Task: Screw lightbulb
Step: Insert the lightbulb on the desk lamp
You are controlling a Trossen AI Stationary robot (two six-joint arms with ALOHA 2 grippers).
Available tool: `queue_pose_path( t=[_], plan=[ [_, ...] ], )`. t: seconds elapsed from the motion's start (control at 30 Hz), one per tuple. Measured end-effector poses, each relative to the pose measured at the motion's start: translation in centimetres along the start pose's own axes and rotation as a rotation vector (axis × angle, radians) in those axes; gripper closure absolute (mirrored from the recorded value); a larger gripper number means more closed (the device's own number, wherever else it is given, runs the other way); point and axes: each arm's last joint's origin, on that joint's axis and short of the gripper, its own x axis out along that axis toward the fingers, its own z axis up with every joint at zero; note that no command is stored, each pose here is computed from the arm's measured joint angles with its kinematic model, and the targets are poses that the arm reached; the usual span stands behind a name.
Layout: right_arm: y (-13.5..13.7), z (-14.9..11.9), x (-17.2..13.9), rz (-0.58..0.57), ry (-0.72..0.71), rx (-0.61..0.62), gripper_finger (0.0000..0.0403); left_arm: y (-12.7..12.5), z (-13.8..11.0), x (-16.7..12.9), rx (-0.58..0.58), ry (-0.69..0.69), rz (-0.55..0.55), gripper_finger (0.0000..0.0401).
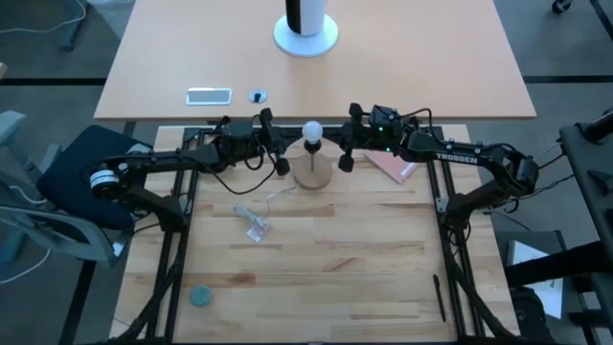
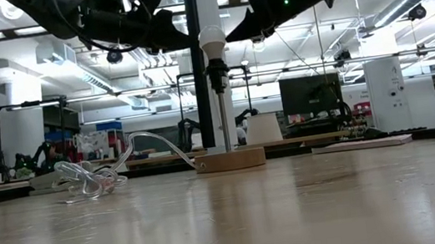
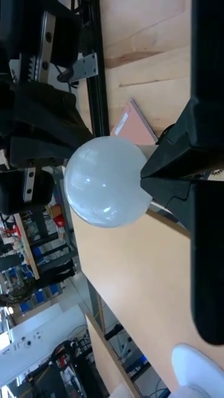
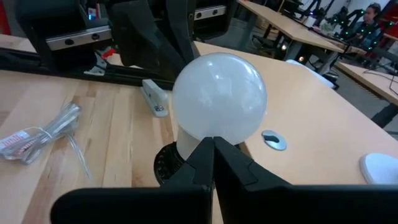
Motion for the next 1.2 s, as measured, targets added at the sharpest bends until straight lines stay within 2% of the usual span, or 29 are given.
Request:
queue_pose_path(
  t=[0.2,0.33,0.4,0.6,1.2],
  plan=[
    [0.0,0.0,0.0,-0.01,0.005,0.0,0.0403,0.0,-0.1,0.0,0.0,0.013,-0.004,0.0401],
    [-0.4,-0.1,-0.4,-0.147,0.071,-0.015,0.0403,-0.1,-0.2,0.0,-0.001,0.018,-0.006,0.0401],
    [-0.8,-0.2,-0.5,-0.174,0.08,-0.021,0.0403,-0.1,-0.2,0.0,-0.001,0.018,-0.006,0.0401],
    [-0.6,-0.7,0.7,-0.132,0.054,-0.025,0.0403,0.0,-0.2,0.0,-0.001,0.018,-0.006,0.0401],
    [0.2,-0.1,0.7,-0.056,0.001,-0.041,0.0403,0.0,-0.2,0.0,0.015,0.014,0.0,0.0401]
  ],
)
